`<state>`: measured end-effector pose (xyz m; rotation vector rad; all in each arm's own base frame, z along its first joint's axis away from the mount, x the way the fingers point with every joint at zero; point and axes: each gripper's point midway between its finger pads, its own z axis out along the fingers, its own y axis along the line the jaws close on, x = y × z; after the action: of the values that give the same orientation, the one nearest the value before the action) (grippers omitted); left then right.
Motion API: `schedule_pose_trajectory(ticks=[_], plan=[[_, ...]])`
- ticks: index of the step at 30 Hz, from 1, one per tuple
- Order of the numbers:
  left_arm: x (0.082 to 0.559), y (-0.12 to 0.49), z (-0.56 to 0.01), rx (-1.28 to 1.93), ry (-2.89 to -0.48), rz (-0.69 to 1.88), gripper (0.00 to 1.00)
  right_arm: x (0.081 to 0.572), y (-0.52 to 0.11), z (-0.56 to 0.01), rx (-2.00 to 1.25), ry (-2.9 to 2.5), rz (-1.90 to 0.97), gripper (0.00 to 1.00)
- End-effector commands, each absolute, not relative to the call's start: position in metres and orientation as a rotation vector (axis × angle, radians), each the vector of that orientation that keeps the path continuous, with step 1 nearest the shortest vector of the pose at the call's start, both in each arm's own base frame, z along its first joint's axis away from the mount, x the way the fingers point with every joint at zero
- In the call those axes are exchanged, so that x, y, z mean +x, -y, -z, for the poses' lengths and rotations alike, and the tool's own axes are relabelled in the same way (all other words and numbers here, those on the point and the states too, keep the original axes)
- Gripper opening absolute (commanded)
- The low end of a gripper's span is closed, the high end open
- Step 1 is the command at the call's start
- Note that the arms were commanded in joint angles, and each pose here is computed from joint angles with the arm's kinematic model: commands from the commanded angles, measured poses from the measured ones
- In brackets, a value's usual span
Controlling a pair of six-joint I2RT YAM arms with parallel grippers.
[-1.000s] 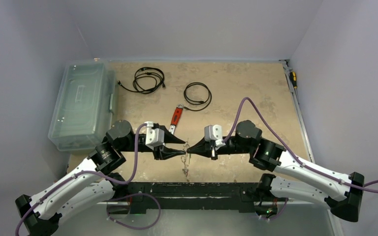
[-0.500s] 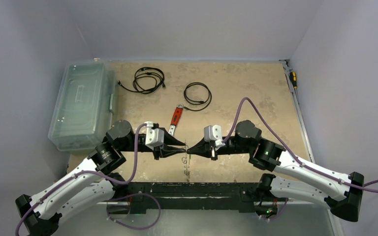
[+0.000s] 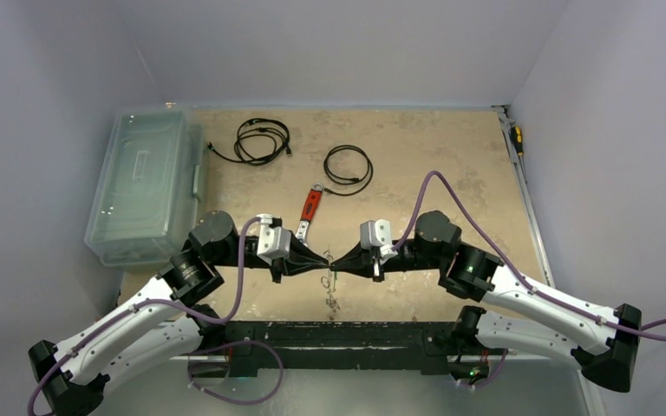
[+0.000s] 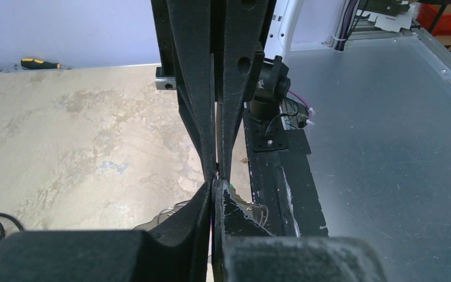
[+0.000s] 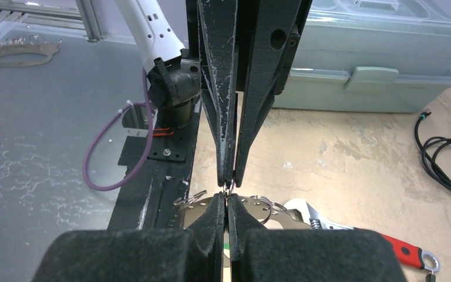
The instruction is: Put the keys on the keyring
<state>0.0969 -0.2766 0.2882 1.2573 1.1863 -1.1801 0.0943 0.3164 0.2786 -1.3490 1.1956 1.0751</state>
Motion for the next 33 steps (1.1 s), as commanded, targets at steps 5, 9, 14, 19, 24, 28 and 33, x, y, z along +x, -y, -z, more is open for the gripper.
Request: schedule_pose_trajectory(ticks=[5,9,14,19,24,28,33], plan=[[0.094,0.273,-0.301,1.251,-1.114,1.162,0.0,0.087,-0.321,-0.327,-1.318,-1.026,-1.116,0.0],[0.1,0.271,-0.308,1.226,-1.125,1.114,0.0,0.09,-0.322,-0.325,-1.304,-1.041,-1.107,0.28],[0.099,0.267,-0.314,1.216,-1.103,1.097,0.0,0.097,-0.318,-0.318,-1.269,-1.083,-1.074,0.48],[0.098,0.267,-0.315,1.222,-1.097,1.1,0.0,0.1,-0.312,-0.317,-1.237,-1.105,-1.05,0.5],[0.098,0.266,-0.316,1.219,-1.091,1.097,0.0,0.104,-0.313,-0.311,-1.23,-1.139,-1.036,0.46],[0.097,0.265,-0.317,1.214,-1.089,1.096,0.0,0.104,-0.314,-0.305,-1.236,-1.159,-1.045,0.43],[0.096,0.264,-0.318,1.212,-1.083,1.096,0.0,0.101,-0.316,-0.305,-1.234,-1.145,-1.073,0.45]])
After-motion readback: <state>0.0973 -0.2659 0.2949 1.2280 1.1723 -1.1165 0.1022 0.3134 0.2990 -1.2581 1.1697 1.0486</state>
